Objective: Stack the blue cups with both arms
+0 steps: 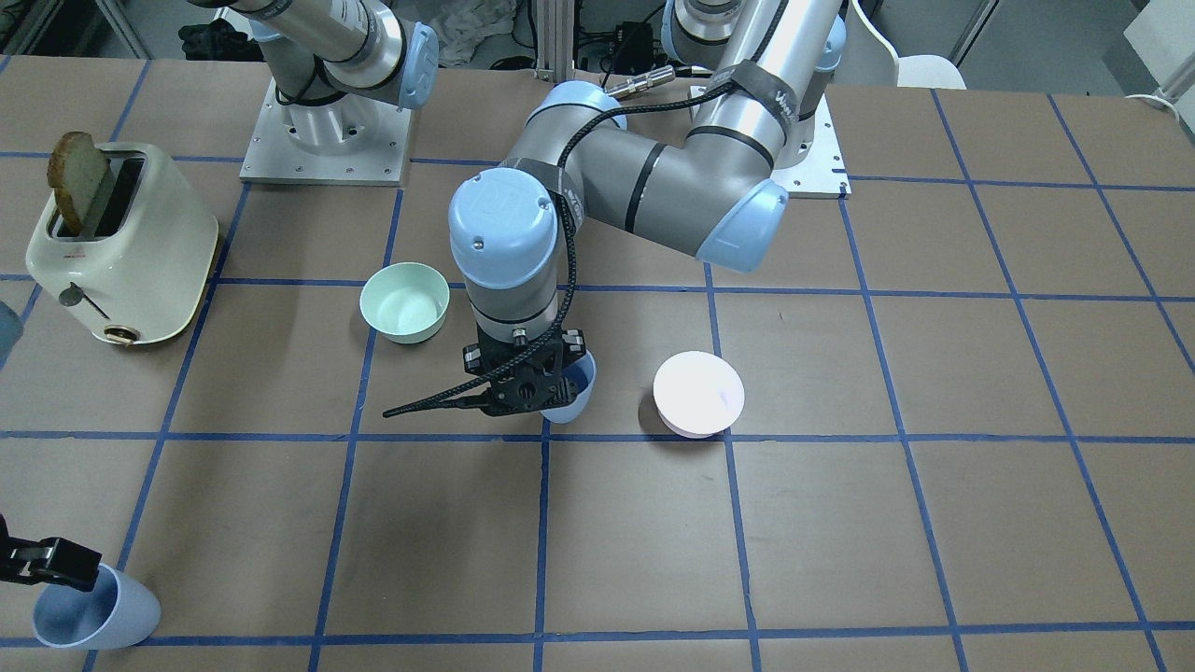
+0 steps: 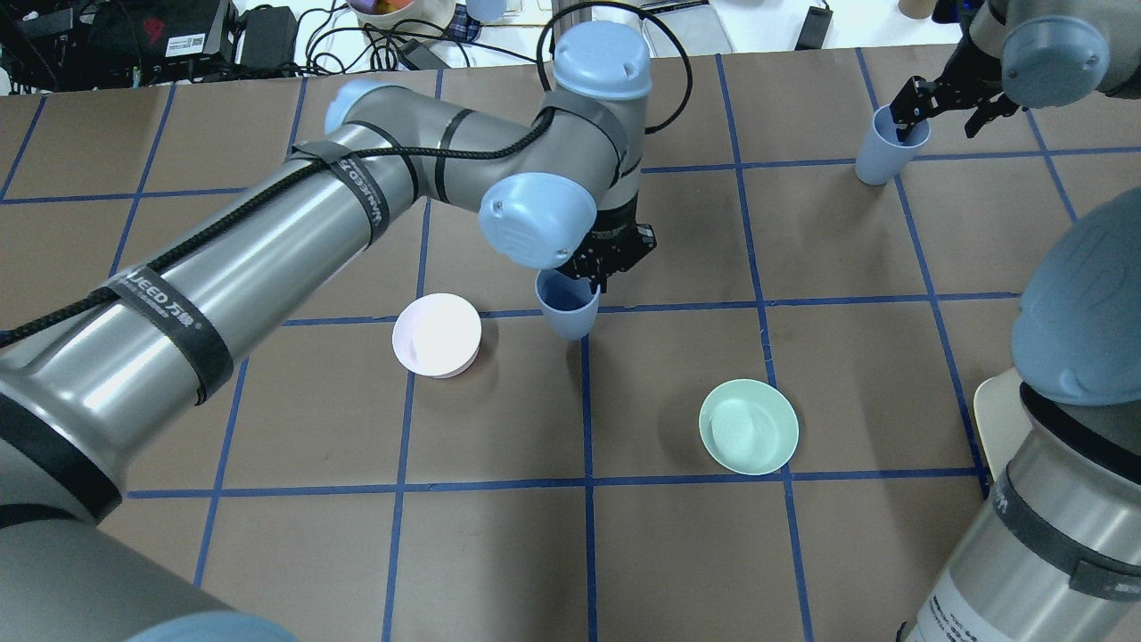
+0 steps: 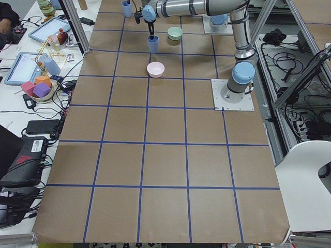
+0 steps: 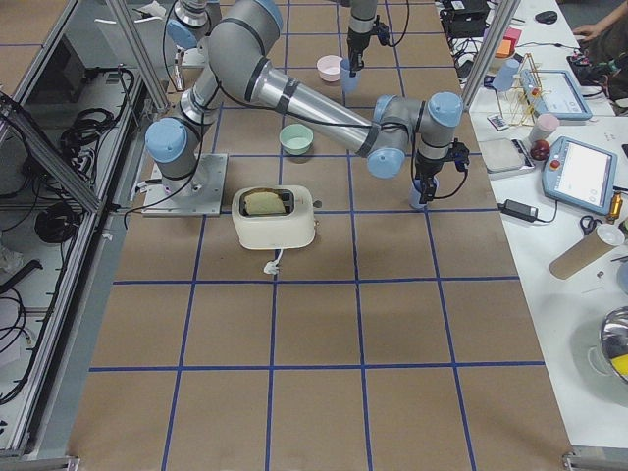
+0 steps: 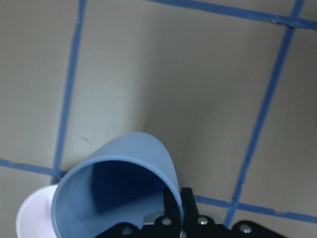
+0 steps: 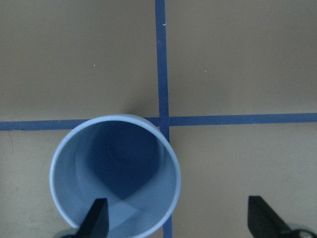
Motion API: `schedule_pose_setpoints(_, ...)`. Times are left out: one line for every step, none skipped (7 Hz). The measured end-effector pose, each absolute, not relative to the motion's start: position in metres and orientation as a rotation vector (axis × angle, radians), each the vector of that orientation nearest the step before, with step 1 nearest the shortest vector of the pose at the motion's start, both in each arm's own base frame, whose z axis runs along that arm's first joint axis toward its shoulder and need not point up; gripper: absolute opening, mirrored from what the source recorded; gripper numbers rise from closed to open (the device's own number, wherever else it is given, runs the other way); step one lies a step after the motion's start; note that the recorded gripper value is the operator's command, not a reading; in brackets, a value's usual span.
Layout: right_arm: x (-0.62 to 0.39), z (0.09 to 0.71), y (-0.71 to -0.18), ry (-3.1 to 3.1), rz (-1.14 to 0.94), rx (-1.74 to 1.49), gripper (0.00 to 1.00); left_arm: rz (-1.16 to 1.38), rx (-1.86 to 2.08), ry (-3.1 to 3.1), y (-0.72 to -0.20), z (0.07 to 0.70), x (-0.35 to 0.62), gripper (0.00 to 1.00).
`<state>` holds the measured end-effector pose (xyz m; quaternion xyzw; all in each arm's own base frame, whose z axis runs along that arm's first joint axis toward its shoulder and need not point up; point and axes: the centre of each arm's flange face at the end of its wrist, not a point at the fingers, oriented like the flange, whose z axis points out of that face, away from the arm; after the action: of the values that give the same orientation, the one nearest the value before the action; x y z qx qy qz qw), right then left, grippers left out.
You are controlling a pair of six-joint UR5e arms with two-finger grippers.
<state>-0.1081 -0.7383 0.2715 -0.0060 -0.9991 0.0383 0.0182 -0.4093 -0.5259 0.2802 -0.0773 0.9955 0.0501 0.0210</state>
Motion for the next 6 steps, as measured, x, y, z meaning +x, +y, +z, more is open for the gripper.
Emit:
schedule_pose_setpoints(-0.108, 0.264, -0.741, -3.106, 0.12, -0.019, 0.24, 0.195, -0.23, 3.077, -0.51, 0.269, -0.413, 0.14)
schedule_pose_setpoints(-0.108, 0.257, -0.743, -3.111, 0.127, -0.024, 0.0, 0.225, -0.225, 3.068, -0.505, 0.258, -0.414, 0.99)
schedule_pose_setpoints(-0.106, 0.253, -0.744, -3.118, 0.128, -0.026, 0.0, 0.232, -0.221, 3.067, -0.504, 0.256, -0.413, 1.0)
schedule_pose_setpoints(-0.103, 0.253, -0.745, -3.12, 0.133, -0.022, 0.0, 0.214, -0.224, 3.077, -0.506, 0.267, -0.41, 1.0)
schedule_pose_setpoints(-0.097, 0.255, -0.746, -3.12, 0.138, -0.01, 0.0, 0.196, -0.251, 3.097, -0.512, 0.289, -0.4, 1.0)
schedule_pose_setpoints(-0.09, 0.261, -0.747, -3.116, 0.15, 0.005, 0.0, 0.197, -0.257, 3.123, -0.523, 0.322, -0.379, 1.0)
